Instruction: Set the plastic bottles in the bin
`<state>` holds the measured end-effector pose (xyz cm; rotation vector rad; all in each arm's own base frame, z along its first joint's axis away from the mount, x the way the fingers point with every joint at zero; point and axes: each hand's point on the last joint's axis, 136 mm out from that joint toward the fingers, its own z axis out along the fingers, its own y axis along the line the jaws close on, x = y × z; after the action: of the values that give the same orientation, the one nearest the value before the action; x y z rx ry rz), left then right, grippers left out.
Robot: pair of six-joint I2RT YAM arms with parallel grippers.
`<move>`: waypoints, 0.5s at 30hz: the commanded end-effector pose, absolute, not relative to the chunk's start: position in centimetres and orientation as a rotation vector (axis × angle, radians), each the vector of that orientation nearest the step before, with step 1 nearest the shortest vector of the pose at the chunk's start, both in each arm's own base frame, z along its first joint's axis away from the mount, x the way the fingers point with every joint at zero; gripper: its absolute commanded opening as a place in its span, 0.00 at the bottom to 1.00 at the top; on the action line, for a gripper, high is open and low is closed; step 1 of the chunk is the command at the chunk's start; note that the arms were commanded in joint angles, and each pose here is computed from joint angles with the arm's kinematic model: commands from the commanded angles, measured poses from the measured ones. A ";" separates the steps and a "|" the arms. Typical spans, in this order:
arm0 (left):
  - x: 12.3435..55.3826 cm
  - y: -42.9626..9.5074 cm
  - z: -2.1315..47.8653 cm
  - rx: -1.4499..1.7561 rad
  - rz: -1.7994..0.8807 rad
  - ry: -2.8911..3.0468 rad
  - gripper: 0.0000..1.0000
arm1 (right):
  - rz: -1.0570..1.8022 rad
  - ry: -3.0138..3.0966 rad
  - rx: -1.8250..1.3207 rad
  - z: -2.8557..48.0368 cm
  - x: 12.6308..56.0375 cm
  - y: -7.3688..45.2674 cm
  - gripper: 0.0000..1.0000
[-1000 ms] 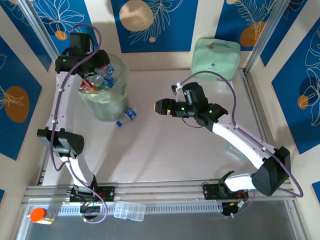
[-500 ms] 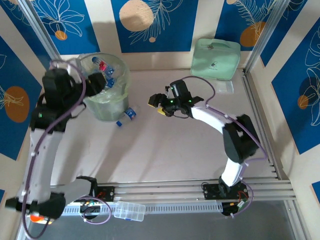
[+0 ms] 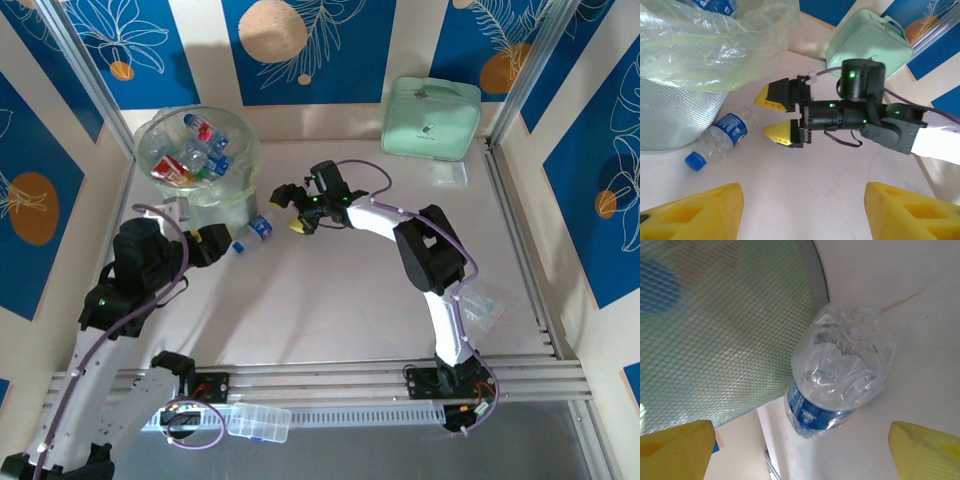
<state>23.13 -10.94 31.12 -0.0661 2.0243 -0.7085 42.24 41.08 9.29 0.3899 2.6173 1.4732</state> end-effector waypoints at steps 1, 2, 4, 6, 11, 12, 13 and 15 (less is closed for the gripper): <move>22.7 -9.7 32.5 -0.047 -0.609 1.977 0.65 | 1.516 2.633 0.415 8.3 42.5 42.6 0.89; 22.6 -9.5 32.8 -0.043 -0.597 1.970 0.65 | 1.513 2.640 0.413 8.0 42.6 42.8 0.88; 22.6 -9.4 33.3 -0.028 -0.571 1.967 0.65 | 1.504 2.653 0.386 7.5 42.8 43.4 0.88; 22.4 -9.2 33.6 -0.021 -0.558 1.960 0.64 | 1.491 2.669 0.385 6.7 43.0 43.7 0.87; 22.0 -8.9 34.0 -0.028 -0.543 1.949 0.64 | 1.502 2.673 0.370 5.6 43.3 44.8 0.83; 22.0 -8.7 34.0 -0.033 -0.538 1.949 0.64 | 1.499 2.681 0.373 5.3 43.4 45.0 0.82; 22.0 -8.6 33.9 -0.039 -0.532 1.952 0.64 | 1.499 2.685 0.378 5.1 43.4 45.2 0.80; 22.0 -8.5 33.9 -0.045 -0.530 1.951 0.64 | 1.502 2.687 0.388 4.7 43.6 45.4 0.78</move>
<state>22.40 -9.03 32.89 -0.0545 1.9750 -0.5623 44.34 44.58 5.95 0.3851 2.6390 1.4937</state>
